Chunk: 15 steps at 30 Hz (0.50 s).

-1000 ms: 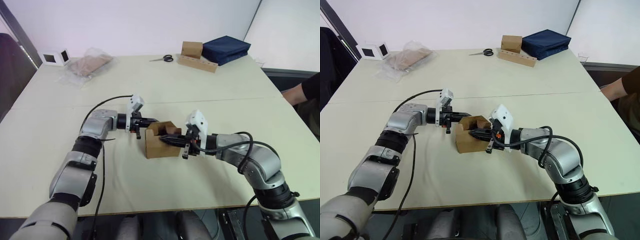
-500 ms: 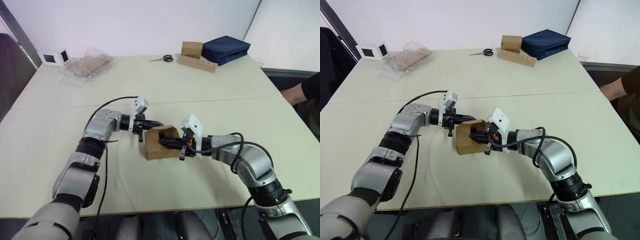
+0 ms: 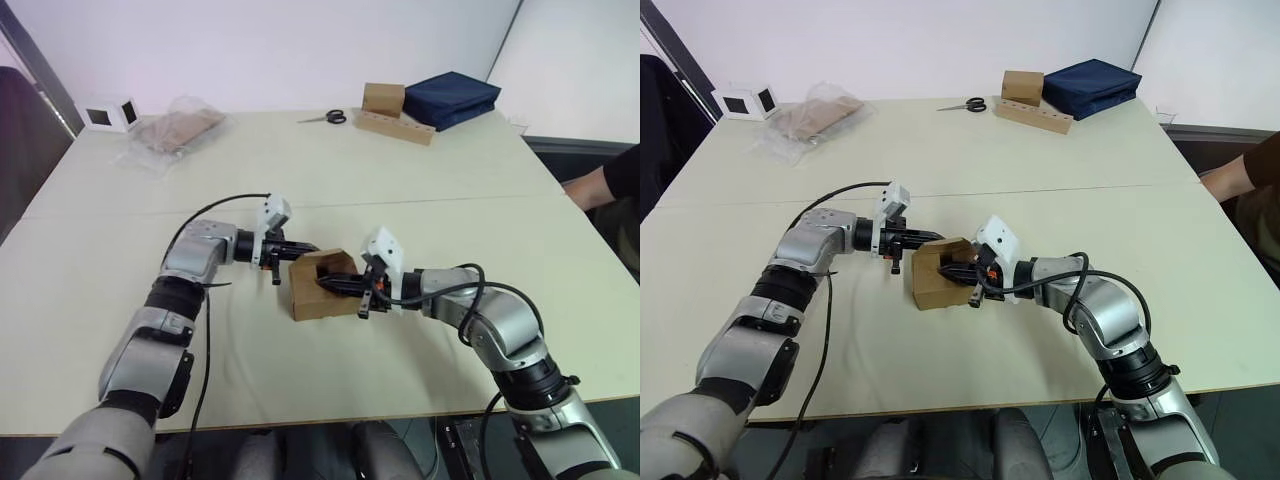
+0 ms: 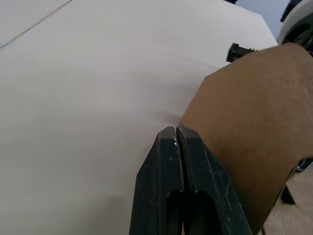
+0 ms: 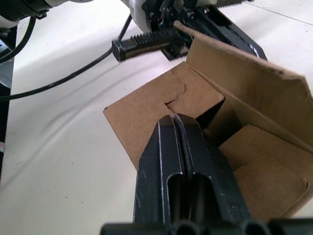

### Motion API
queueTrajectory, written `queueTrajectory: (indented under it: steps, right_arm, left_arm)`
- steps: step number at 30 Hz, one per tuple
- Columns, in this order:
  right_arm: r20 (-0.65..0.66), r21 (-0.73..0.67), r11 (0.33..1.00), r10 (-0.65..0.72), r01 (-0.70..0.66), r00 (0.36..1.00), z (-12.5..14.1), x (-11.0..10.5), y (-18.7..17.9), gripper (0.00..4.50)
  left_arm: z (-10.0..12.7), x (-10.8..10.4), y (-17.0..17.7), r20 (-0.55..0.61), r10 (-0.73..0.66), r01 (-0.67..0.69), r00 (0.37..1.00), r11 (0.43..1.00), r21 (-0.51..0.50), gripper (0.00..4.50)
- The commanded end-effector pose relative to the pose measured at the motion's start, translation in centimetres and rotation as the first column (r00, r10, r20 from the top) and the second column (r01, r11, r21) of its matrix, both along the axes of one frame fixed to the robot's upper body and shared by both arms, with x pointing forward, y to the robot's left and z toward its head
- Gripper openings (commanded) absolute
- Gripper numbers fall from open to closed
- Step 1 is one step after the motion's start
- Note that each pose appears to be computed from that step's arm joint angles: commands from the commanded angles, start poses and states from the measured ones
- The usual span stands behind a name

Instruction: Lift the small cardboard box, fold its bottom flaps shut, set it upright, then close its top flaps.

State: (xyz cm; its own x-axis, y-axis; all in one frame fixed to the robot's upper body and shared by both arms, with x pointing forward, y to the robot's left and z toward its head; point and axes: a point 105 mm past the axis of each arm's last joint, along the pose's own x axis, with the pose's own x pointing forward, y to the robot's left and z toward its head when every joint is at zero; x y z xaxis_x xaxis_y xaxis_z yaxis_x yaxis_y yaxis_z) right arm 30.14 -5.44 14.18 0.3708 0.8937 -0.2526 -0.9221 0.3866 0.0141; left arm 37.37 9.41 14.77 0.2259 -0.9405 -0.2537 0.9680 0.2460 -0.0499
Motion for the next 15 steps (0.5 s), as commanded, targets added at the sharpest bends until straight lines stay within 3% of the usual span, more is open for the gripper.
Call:
queueTrajectory:
  steps: [1, 8, 13, 15]
  right_arm:
    - [0.03, 0.009, 1.0, -0.02, 0.02, 0.999, 0.8, 0.3, -0.3, 0.0]
    - [0.05, 0.022, 0.999, -0.031, 0.03, 0.998, 1.5, 0.1, -0.7, 0.0]
    - [0.059, 0.022, 0.999, -0.043, 0.042, 0.997, 1.9, 0.2, -1.2, 0.0]
    - [0.062, 0.02, 0.999, -0.051, 0.049, 0.997, 2.0, 0.2, -1.4, 0.0]
  left_arm:
    - [2.8, -0.2, 1.8, 0.073, 0.037, -0.033, 0.997, 0.998, -0.051, 0.02]
    - [6.1, -4.3, 3.0, 0.058, -0.023, 0.032, 0.998, 0.988, -0.151, 0.02]
    - [5.3, -7.3, 2.6, 0.007, -0.096, 0.096, 0.995, 0.987, -0.128, 0.02]
    - [4.5, -7.6, 2.3, -0.018, -0.089, 0.086, 0.996, 0.989, -0.121, 0.02]
